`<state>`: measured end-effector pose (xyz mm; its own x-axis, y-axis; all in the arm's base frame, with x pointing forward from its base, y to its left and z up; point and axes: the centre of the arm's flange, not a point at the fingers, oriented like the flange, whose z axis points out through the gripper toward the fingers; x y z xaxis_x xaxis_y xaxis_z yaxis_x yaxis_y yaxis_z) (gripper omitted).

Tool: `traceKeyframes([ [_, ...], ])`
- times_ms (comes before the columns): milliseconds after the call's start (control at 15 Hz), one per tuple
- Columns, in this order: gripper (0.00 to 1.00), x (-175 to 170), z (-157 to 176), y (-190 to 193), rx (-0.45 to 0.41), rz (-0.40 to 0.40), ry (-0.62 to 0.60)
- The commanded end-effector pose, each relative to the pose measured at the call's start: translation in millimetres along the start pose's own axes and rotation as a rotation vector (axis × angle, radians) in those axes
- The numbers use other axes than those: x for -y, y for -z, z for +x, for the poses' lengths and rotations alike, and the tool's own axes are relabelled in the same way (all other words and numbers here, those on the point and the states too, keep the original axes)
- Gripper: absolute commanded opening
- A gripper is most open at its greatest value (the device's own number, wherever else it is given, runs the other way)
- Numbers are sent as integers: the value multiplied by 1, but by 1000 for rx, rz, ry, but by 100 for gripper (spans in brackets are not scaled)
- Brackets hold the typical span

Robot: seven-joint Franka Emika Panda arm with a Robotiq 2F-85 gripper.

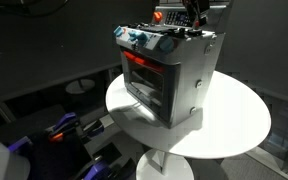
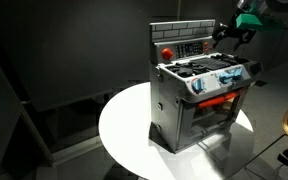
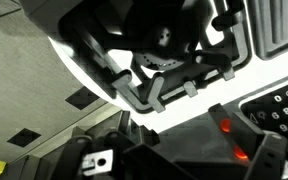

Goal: Press the two orange buttons on the right side of the microwave oven controlling panel starting with the top button then the bottom button

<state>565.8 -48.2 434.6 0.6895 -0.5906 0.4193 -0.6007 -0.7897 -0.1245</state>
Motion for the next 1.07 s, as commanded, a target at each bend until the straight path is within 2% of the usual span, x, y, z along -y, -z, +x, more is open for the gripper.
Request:
traceKeyframes([
  [0,100,-18,-6,14,-32,1,17],
  [67,100,-20,-6,17,-36,2,12],
  [133,100,-8,-2,5,-11,-3,1],
  [467,100,-8,-3,3,-7,-5,3],
  [1000,100,-1,7,-15,-29,4,-18],
])
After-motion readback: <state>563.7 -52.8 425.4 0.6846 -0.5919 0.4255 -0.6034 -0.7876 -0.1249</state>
